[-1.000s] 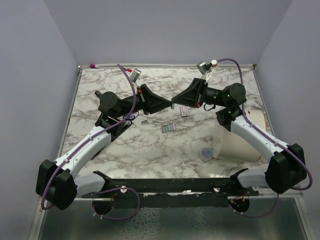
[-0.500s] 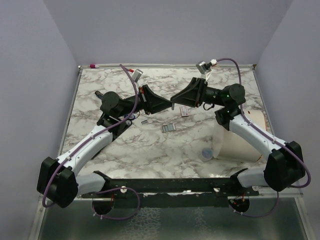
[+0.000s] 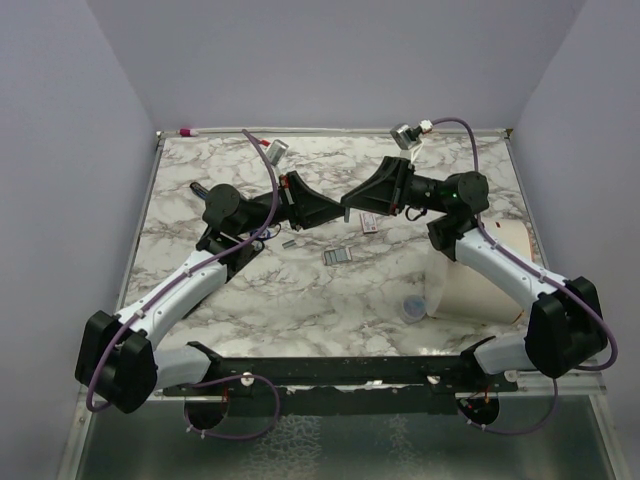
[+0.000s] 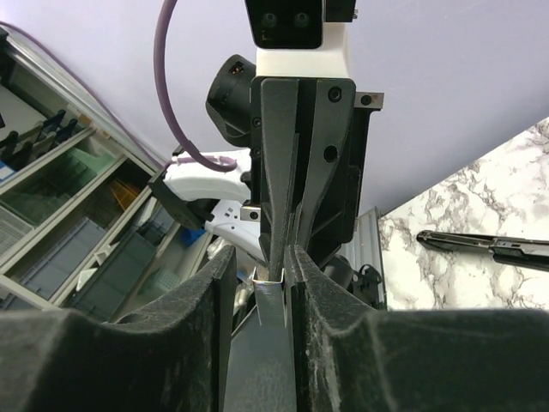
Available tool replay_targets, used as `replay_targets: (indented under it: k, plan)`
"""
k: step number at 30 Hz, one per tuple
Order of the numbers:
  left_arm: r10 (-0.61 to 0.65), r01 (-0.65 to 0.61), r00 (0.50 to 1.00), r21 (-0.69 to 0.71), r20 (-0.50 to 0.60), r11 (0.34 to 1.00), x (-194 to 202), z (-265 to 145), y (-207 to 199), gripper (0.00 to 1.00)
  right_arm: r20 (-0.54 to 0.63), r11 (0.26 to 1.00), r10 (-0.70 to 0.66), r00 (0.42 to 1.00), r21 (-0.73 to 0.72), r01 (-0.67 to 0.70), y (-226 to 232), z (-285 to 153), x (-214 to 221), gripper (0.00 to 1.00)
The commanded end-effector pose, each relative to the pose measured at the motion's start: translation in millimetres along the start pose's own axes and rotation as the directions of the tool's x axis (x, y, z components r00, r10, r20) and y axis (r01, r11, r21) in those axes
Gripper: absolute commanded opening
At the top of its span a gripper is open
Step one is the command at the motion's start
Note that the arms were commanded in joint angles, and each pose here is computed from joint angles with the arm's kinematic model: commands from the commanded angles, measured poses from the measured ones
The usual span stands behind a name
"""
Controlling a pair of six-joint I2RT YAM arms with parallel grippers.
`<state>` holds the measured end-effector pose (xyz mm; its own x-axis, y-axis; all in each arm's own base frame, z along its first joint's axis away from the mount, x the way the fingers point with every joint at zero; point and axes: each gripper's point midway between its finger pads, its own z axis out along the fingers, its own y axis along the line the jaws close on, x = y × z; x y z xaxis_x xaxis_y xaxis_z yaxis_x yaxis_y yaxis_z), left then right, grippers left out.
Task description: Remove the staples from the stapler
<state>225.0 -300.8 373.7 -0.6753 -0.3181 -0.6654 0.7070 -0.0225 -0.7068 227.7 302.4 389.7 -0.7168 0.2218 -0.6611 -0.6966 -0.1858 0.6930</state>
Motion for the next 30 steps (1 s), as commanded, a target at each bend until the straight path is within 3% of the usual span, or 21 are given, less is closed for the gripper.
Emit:
replay_targets:
  k: [1, 4, 8, 20, 30]
  plan:
    - [0.009, -0.009, 1.000, 0.017, 0.009, 1.000, 0, 0, 0, 0.00, -0.021, 0.999, -0.025, 0.999, -0.037, 0.025, 12, -3, 7, 0.27]
    - [0.007, -0.007, 1.000, 0.019, 0.016, 1.000, -1, 0, -1, 0.00, -0.017, 0.999, -0.025, 1.000, -0.035, 0.025, 13, -3, 7, 0.26]
    - [0.009, -0.010, 1.000, 0.019, 0.020, 1.000, -2, 0, -1, 0.00, -0.019, 1.000, -0.006, 1.000, -0.016, 0.006, 7, -3, 8, 0.34]
    - [0.031, -0.030, 0.999, -0.019, 0.026, 0.999, -4, -1, 3, 0.00, -0.015, 0.999, 0.009, 1.000, 0.041, -0.008, -3, -5, 10, 0.34]
    - [0.045, -0.043, 0.998, -0.050, 0.045, 0.998, -7, -1, 8, 0.00, -0.002, 0.998, 0.021, 1.000, 0.052, -0.021, -5, -5, 9, 0.27]
